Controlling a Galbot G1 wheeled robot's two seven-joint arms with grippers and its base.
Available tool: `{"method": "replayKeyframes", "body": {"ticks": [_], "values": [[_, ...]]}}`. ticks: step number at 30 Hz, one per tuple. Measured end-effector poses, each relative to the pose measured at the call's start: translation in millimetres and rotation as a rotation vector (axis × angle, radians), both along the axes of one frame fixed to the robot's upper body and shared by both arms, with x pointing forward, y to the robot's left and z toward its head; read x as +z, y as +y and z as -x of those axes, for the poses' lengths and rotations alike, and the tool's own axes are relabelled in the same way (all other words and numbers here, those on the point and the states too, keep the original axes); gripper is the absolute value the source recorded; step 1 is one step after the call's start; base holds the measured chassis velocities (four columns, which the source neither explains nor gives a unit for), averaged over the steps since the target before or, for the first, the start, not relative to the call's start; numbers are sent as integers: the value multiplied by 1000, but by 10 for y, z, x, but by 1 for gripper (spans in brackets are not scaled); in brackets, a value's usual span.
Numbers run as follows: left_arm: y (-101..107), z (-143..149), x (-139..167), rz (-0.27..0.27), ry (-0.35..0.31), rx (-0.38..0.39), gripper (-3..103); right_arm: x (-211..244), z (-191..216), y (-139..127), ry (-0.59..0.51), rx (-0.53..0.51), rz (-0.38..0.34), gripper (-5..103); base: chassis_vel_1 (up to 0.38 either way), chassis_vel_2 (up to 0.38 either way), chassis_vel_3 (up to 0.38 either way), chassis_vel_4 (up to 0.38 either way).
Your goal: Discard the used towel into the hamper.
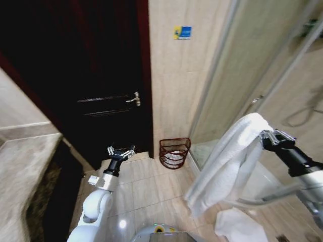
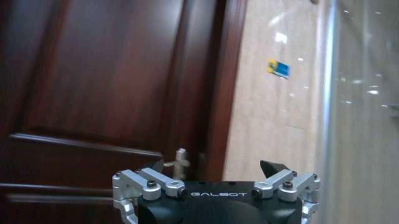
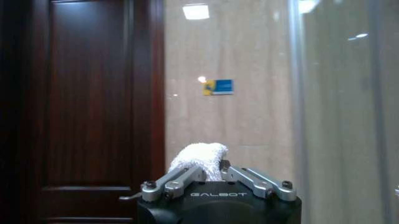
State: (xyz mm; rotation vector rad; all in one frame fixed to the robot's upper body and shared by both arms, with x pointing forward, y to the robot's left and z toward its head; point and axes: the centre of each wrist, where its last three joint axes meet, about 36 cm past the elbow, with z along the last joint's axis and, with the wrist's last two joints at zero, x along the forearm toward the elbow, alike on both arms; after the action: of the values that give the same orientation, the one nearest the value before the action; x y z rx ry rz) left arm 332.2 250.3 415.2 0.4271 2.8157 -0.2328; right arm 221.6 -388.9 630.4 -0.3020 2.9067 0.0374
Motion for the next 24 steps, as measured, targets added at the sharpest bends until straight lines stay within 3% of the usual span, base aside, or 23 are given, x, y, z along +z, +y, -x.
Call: {"method": "replayKeyframes", "body": {"ticks": [9,24], "values": [[9,-17,-1,-5,-14,3,100,47,3,-19,-18,-33,12,4,49,54,63,56],[23,-8,-45,-11,-5,4,100,42,-3,-13,-26,-39,23,4,-69,76,72,-71]]}}
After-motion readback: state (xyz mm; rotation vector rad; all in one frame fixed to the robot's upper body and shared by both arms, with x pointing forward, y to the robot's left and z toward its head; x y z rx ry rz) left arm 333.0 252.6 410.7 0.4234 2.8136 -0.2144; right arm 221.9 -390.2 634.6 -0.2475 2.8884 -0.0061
